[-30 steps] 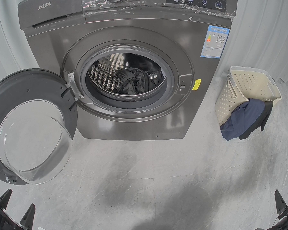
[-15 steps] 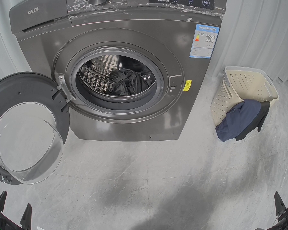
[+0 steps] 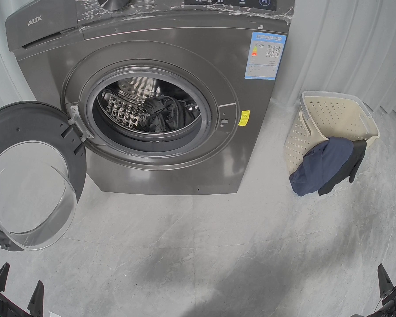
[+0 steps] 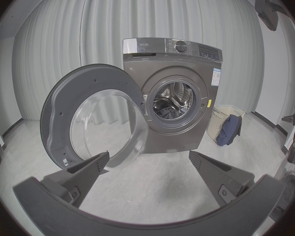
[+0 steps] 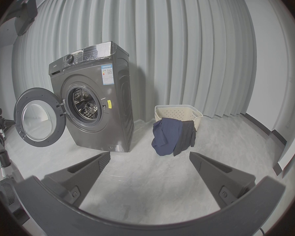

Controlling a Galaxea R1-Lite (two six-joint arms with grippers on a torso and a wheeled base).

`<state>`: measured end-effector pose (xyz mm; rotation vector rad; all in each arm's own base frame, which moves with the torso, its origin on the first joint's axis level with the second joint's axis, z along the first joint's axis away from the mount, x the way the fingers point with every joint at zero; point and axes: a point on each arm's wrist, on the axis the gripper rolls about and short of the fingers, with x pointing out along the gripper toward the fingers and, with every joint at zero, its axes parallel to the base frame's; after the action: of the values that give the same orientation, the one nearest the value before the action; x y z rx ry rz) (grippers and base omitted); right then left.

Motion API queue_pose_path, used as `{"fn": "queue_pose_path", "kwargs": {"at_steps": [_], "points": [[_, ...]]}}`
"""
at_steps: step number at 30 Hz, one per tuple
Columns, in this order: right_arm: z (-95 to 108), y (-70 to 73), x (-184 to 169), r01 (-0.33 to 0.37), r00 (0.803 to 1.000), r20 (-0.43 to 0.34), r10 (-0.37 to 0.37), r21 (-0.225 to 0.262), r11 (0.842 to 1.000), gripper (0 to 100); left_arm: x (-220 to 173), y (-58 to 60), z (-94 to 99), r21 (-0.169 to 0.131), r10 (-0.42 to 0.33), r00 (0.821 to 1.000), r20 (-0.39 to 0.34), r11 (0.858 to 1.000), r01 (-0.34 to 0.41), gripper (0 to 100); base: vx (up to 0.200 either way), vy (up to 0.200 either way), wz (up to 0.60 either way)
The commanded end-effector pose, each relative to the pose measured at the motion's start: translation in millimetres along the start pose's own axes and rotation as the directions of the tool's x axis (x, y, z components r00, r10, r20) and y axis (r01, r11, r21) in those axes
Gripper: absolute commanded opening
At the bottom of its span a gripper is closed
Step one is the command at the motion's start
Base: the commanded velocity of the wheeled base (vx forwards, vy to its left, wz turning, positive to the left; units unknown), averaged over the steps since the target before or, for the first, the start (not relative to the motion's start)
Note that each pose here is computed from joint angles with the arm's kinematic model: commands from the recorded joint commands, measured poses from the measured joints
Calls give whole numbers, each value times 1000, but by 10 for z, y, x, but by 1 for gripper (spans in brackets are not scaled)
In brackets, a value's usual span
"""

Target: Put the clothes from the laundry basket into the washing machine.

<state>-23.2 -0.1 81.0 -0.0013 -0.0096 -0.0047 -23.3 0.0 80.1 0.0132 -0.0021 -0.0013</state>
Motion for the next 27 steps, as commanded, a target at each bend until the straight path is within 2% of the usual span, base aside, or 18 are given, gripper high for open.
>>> {"fn": "queue_pose_path", "kwargs": {"at_steps": [1, 9, 27], "points": [[-48, 0, 14, 0, 1000, -19, 0, 0, 1000, 100, 6, -1, -46, 1, 0, 1000, -8, 1000, 0, 100, 0, -200, 0], [-48, 0, 14, 0, 1000, -19, 0, 0, 1000, 100, 6, 0, -46, 5, -2, 1000, -8, 1000, 2, 100, 0, -200, 0], [-48, 0, 14, 0, 1000, -19, 0, 0, 1000, 100, 6, -1, -42, -6, -3, 1000, -8, 1000, 3, 100, 0, -200, 0]]}}
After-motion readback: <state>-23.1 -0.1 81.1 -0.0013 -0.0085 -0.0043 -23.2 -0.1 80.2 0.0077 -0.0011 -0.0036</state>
